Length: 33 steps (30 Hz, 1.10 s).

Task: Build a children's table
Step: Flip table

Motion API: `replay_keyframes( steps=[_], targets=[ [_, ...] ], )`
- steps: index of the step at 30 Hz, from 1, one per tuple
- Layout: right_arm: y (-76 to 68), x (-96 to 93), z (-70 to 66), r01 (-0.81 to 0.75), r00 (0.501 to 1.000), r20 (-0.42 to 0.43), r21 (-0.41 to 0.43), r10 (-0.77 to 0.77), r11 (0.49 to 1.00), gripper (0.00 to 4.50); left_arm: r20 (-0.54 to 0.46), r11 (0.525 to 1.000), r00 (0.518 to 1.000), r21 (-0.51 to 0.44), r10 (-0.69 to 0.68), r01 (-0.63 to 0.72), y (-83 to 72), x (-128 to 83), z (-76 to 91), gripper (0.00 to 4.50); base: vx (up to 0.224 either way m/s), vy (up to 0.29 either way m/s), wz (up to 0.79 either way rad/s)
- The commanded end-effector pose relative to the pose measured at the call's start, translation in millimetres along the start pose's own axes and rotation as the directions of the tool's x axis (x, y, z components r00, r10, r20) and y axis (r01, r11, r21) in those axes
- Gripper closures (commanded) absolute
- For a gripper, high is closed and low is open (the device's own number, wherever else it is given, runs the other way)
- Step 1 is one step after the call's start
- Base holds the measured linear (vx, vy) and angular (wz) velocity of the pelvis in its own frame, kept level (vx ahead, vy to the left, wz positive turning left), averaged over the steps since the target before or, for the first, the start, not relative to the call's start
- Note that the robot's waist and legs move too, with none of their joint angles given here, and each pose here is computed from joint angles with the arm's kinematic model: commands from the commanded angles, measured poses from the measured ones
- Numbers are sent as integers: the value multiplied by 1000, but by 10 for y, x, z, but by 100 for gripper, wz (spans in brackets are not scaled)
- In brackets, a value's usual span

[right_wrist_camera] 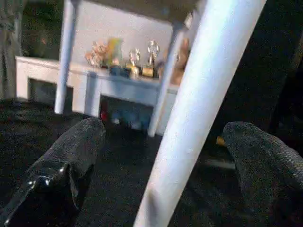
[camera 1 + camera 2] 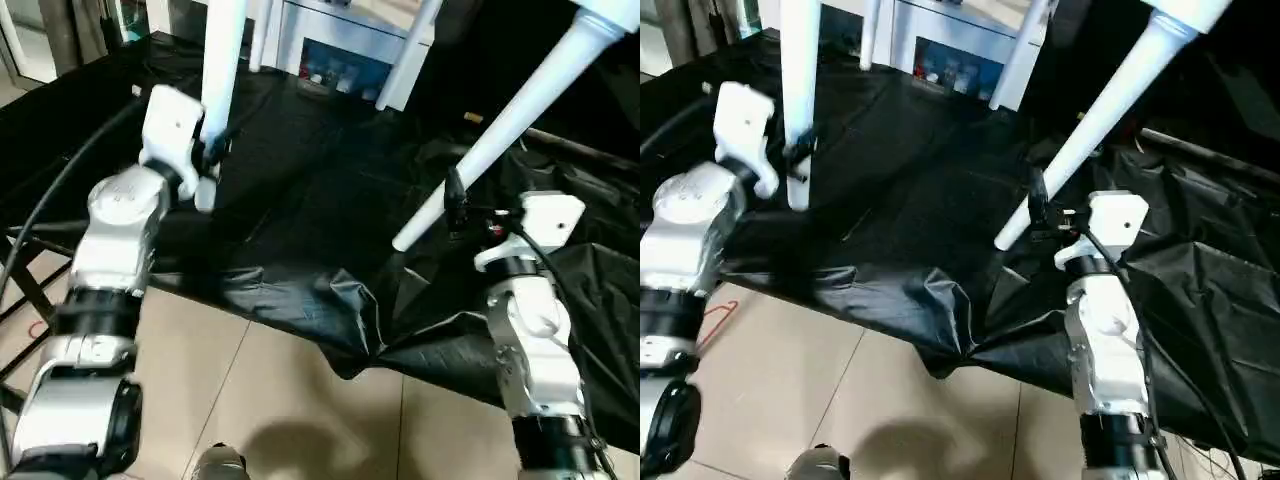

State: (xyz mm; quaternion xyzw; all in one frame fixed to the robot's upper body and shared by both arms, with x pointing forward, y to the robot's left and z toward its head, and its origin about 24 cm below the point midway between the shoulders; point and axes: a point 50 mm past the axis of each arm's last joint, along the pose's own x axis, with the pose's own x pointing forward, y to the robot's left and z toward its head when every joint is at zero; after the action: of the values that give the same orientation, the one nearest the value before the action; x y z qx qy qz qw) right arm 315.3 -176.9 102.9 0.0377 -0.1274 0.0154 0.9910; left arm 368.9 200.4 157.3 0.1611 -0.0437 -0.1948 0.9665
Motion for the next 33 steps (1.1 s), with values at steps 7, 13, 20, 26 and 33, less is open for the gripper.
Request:
replay_keyframes(
  steps=[7, 13, 20, 26, 33],
  targets=[
    [-90, 371, -72, 18, 994, -106, 155, -2, 988, 0, 6, 992, 996, 81, -93, 93, -132, 50, 71, 291, 0, 0, 0],
    [-35, 602, -147, -87, 974, -181, 257, 136, 963, 0, -15, 993, 996, 74, -91, 92, -120, 19, 6, 291, 0, 0, 0],
    [-15, 684, -246, -260, 897, -263, 333, 354, 906, 0, -48, 992, 994, 66, -100, 104, -122, -28, -85, 291, 0, 0, 0],
    [70, 644, -221, -503, 757, -233, 391, 611, 771, 0, -83, 993, 991, 60, -100, 105, -117, -80, -190, 291, 0, 0, 0],
    [153, 351, -336, -699, 553, -226, 397, 802, 594, 0, -131, 992, 988, 88, -82, 93, -80, -94, -303, 291, 0, 0, 0]
  ],
)
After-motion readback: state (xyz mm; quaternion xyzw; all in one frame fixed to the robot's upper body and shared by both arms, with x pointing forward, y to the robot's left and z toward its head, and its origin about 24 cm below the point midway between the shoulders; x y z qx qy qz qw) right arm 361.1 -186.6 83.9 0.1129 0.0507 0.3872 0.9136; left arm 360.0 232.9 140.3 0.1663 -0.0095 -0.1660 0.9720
